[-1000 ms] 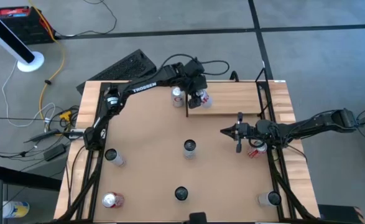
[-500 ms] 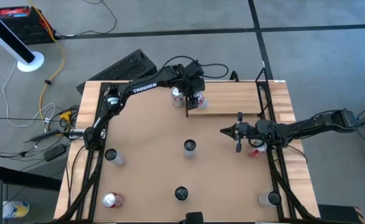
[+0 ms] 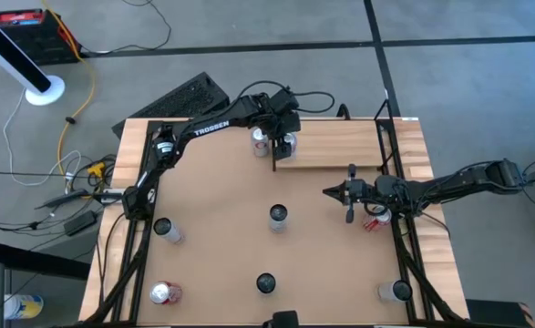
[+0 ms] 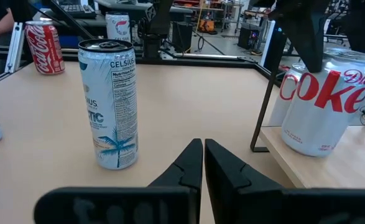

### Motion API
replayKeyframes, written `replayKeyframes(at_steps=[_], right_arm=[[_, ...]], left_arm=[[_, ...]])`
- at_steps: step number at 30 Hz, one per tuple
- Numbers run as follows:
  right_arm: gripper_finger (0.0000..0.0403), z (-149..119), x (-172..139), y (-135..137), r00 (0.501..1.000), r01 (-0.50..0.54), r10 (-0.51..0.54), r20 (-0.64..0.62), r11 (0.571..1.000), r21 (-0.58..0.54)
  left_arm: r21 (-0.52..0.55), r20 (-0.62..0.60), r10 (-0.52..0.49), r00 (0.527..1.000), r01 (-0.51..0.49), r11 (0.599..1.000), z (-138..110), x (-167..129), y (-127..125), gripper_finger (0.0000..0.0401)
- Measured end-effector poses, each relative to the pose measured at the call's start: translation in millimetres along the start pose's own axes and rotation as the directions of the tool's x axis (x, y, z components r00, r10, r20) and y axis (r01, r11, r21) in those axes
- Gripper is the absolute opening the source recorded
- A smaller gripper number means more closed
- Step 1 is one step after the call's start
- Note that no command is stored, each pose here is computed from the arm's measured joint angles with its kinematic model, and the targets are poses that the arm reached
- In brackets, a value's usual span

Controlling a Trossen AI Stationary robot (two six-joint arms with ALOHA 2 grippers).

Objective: Place canned beverage on shelf
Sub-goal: Put the left red-silver soda can on the shelf

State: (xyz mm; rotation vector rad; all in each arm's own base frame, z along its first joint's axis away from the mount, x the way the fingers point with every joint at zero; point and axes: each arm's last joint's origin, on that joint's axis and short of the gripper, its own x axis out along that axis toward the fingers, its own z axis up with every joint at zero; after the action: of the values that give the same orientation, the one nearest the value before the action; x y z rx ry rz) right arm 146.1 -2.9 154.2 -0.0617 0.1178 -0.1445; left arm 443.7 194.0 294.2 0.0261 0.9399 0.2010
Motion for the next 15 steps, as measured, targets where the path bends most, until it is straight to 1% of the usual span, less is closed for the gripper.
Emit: replayKeyframes(at_steps=[7, 12, 15], right_arm=[[0.0042, 0.0, 0.0, 0.0, 1.0, 0.0, 0.0, 0.0, 1.0, 0.0], [0.0042, 0.9, 0.0, 0.0, 1.0, 0.0, 0.0, 0.009, 1.0, 0.001], [0.0042, 2.9, -0.1, -0.2, 1.0, 0.001, -0.002, 0.029, 1.0, 0.004]], left_arm=[[0.0, 0.008, 0.002, 1.0, -0.002, 1.0, 0.8, 0.0, 0.2, 0.0314], [0.003, 0.047, 0.002, 0.999, -0.002, 1.0, 4.9, -1.1, 0.6, 0.0314], [0.005, 0.074, 0.009, 0.997, -0.009, 1.0, 10.1, -7.4, 1.4, 0.0314]])
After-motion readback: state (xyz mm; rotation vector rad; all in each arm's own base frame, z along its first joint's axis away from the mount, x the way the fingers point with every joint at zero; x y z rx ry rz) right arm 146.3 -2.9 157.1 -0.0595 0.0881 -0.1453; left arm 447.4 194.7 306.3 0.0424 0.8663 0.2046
